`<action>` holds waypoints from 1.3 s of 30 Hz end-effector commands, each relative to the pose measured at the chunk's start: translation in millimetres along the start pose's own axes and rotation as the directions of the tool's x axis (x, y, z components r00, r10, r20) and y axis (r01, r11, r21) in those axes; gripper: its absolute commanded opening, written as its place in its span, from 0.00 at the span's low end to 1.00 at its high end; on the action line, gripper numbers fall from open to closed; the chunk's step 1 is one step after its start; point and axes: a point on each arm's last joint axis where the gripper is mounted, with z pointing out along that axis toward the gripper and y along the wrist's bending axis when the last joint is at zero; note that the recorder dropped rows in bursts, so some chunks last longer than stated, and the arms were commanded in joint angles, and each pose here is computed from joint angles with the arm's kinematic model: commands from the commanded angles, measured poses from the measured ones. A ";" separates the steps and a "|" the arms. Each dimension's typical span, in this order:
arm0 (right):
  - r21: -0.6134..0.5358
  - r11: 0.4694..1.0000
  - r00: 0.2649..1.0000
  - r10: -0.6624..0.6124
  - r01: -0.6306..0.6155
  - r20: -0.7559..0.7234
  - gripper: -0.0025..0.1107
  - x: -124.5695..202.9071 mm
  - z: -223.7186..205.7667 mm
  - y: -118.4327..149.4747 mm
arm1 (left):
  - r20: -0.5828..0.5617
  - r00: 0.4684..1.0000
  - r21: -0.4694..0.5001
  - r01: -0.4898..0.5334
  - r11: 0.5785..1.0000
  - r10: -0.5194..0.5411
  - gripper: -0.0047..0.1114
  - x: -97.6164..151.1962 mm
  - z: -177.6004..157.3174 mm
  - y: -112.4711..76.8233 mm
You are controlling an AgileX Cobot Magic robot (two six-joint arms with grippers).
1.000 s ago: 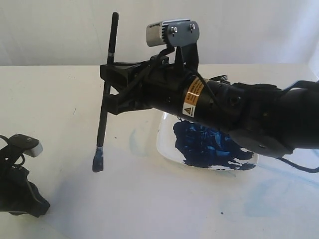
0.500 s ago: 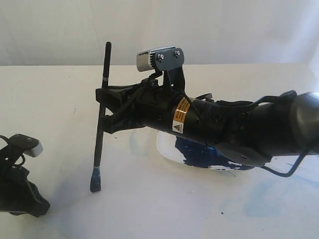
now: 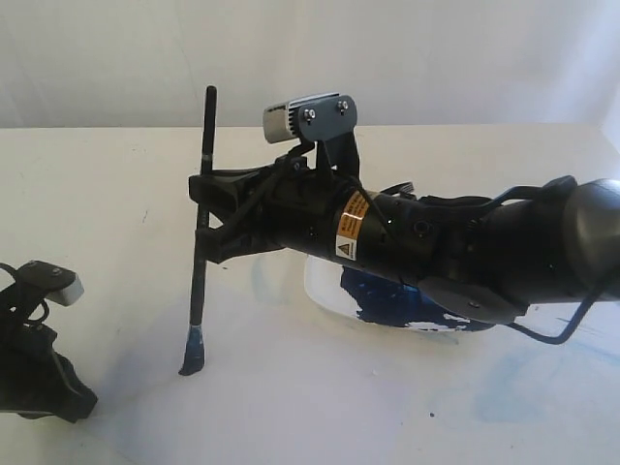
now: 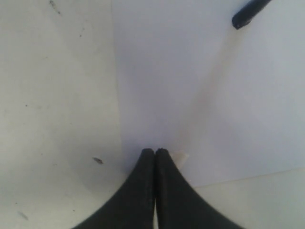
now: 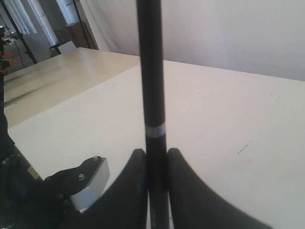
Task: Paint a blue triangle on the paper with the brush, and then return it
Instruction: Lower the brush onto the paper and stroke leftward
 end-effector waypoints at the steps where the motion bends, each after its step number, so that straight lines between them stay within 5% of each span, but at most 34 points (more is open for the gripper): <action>1: 0.017 1.000 1.000 -0.012 0.012 -0.025 0.02 2.8 -1.0 -1.9 | -0.030 1.000 0.039 -0.003 0.999 0.004 0.04 3.4 3.7 -4.2; 39: 0.204 0.961 0.975 -0.157 0.187 -0.157 0.02 -19.4 -25.4 -18.7 | -0.031 1.000 0.041 -0.003 0.999 0.004 0.04 3.5 3.6 -4.4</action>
